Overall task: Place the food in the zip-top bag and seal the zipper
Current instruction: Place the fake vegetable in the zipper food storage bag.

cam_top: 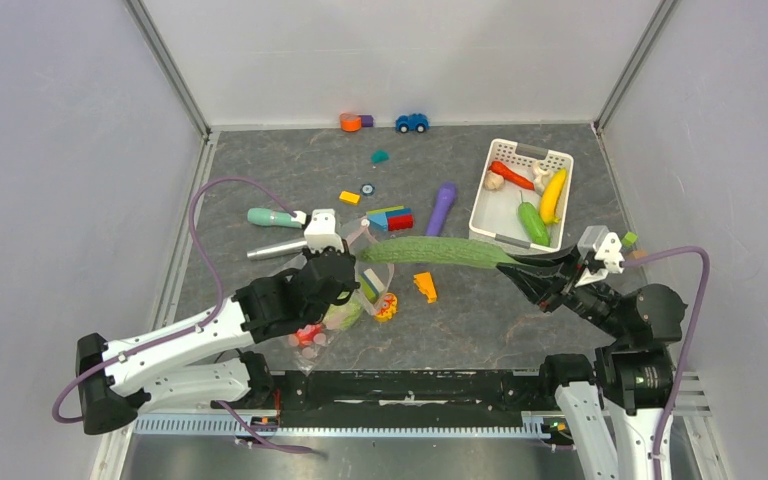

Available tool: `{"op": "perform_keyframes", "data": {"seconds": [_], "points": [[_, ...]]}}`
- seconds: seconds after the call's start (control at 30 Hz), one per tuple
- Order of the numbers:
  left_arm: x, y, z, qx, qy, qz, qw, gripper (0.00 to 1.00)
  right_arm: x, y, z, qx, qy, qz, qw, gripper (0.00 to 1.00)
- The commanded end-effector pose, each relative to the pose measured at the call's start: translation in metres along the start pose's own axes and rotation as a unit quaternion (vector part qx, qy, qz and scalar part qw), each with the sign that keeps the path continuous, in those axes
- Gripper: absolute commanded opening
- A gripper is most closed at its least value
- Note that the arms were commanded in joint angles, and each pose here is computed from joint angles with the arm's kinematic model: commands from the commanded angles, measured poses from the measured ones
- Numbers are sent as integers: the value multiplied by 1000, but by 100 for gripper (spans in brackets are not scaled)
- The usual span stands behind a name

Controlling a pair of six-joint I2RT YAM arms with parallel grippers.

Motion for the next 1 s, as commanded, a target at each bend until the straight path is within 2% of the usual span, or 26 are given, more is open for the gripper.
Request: {"op": "perform_keyframes", "data": {"seconds": [0.0,0.23,0.63,0.97], "points": [[7,26,-18,39,-45,-24,998,2,-4,0,8,3,42,-13,999,0],[11,26,-30,39,-87,-20,995,2,-13,-14,3,-28,79,-35,996,0],[16,31,-55,69,-145,-11,987,2,-20,-27,-10,-73,93,-97,988,0],[12,49,-81,107,-166,-14,980,2,-48,-47,-9,-98,117,-88,984,0]]}}
Point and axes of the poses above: each gripper's point midway between its finger pads, its own x axis back along the fingers, its own z axis along the line the jaws close on, y = z × x, the point moved 2 cm from there along x, back along the fingers, and after that the axes turned 9 degrees about -x, right-handed, at the moved point
